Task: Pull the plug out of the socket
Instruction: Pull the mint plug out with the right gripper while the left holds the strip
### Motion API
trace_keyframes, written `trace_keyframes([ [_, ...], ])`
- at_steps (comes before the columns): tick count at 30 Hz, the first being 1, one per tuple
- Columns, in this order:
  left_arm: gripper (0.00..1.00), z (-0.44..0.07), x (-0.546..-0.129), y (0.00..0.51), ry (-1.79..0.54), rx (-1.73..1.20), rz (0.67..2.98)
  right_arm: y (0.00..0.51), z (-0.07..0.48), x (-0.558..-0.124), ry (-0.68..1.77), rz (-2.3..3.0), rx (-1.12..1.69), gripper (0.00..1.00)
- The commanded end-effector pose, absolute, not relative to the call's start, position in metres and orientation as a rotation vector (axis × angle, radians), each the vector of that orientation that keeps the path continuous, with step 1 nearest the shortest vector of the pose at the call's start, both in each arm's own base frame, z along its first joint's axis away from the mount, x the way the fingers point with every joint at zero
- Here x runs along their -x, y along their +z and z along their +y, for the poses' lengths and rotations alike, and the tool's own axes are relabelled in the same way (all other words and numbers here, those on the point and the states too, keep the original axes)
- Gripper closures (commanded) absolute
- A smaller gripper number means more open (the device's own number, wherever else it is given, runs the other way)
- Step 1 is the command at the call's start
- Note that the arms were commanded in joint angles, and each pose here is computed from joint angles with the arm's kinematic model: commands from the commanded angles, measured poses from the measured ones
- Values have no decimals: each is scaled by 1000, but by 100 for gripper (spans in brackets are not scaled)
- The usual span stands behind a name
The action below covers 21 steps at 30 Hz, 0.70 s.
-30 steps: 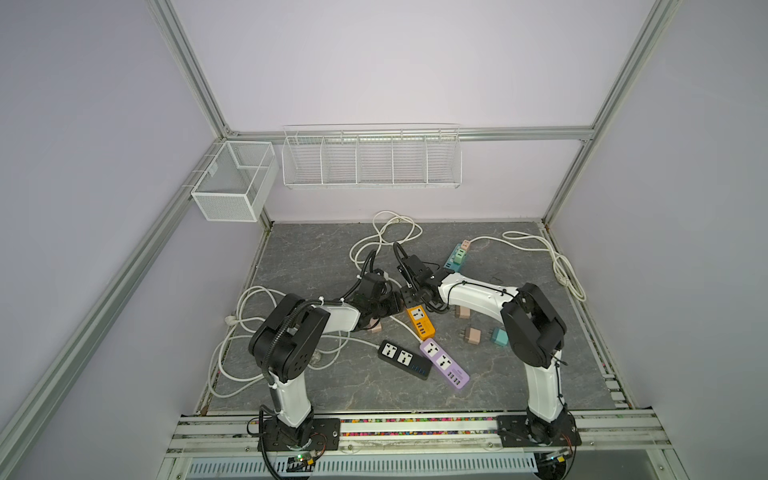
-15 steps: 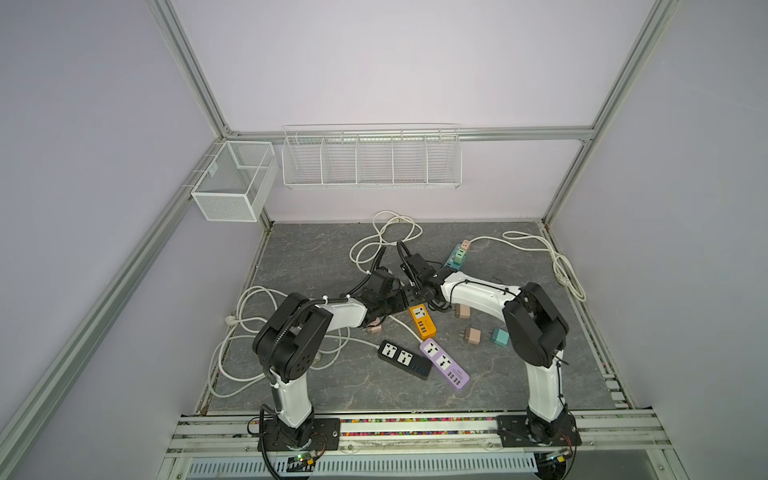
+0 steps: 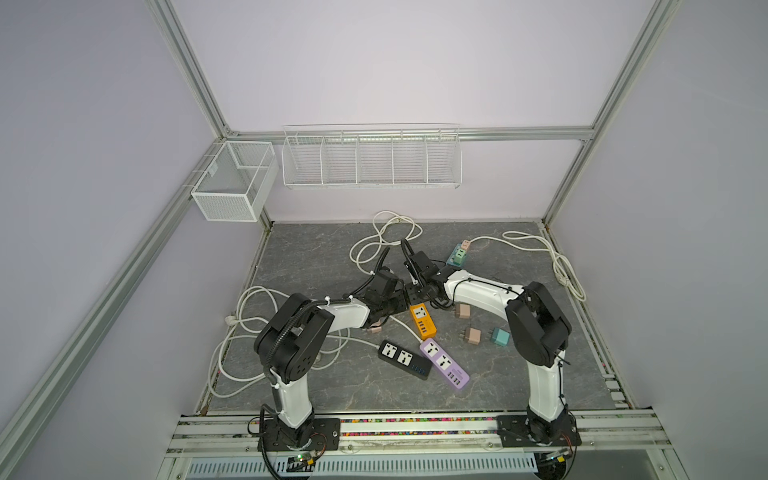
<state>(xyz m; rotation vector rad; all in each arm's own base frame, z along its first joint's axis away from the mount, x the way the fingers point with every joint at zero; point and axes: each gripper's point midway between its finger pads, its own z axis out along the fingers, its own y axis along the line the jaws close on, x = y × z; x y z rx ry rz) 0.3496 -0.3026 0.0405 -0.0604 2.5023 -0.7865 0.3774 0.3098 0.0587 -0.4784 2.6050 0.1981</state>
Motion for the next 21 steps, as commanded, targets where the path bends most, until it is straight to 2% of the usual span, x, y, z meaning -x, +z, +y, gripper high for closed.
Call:
trace_keyframes([
  [1,59,-274,-329,-4,-581,107,2657,75,319,-374,223,2575,479,72],
  [15,59,-273,-330,-4,-574,107,2660,80,305,-375,154,2569,459,73],
  [21,59,-273,-330,-3,-576,110,2655,82,304,-378,207,2573,406,73],
])
